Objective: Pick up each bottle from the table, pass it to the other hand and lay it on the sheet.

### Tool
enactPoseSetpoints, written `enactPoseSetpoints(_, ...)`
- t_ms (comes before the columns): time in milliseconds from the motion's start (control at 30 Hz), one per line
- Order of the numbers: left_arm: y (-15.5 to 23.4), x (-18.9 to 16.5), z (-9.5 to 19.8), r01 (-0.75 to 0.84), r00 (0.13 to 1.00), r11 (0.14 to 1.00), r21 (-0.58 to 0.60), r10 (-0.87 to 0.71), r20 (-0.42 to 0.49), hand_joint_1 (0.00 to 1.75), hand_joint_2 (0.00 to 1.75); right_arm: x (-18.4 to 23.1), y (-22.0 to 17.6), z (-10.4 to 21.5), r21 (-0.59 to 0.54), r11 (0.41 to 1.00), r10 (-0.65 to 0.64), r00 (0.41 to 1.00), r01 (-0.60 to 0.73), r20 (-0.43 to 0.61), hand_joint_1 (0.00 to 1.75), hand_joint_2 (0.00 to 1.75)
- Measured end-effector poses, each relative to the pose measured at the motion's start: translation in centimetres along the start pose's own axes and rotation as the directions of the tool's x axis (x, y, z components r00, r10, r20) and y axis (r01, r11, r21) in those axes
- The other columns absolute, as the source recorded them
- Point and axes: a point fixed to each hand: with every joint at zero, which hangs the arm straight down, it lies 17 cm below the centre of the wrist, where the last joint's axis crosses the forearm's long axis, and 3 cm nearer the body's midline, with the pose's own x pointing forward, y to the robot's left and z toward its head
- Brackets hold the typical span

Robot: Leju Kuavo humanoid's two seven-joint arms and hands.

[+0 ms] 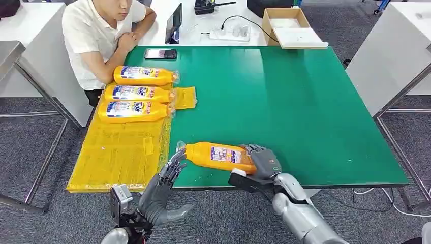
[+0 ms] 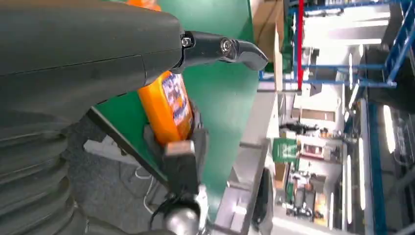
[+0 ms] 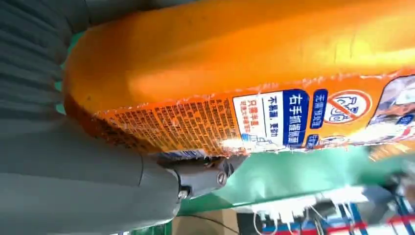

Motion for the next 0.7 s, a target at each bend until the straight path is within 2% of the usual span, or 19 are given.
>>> enactPoseSetpoints(67,0.8,0.0,0.0,0.032,0.999,0.998,0.049,-0.033,0.004,0.00,1.75,1.1,-0.7,0.4,-0.080,0.995,-0.058,0.998,0.060,0.019,1.75,1.75)
enactPoseSetpoints(167,3.5,0.4,0.1,0.099,0.994,0.975,0.201,-0.105,0.020,0.00,1.75,2.4,-2.4,1.3,-0.201,0.970,-0.131,0.990,0.137,0.045,1.75,1.75)
enactPoseSetpoints(300,5.2,1.1,0.4,0.102,0.992,0.948,0.300,-0.117,0.034,0.00,1.75,3.1,-3.5,2.3,-0.269,0.943,-0.187,0.981,0.196,0.060,1.75,1.75)
enactPoseSetpoints(433,9.3,2.4,1.9,0.018,0.994,0.856,0.517,-0.073,0.085,0.00,1.75,4.3,-6.6,4.1,-0.406,0.862,-0.276,0.953,0.302,0.122,1.75,1.75)
enactPoseSetpoints(567,9.7,2.8,2.9,-0.047,0.991,0.834,0.550,-0.031,0.132,0.00,1.75,5.5,-9.3,5.8,-0.498,0.760,-0.369,0.908,0.417,0.197,1.75,1.75)
enactPoseSetpoints(700,9.9,3.8,3.2,-0.051,0.984,0.821,0.568,-0.056,0.168,0.00,1.75,6.2,-11.1,6.6,-0.539,0.706,-0.392,0.887,0.459,0.242,1.75,1.75)
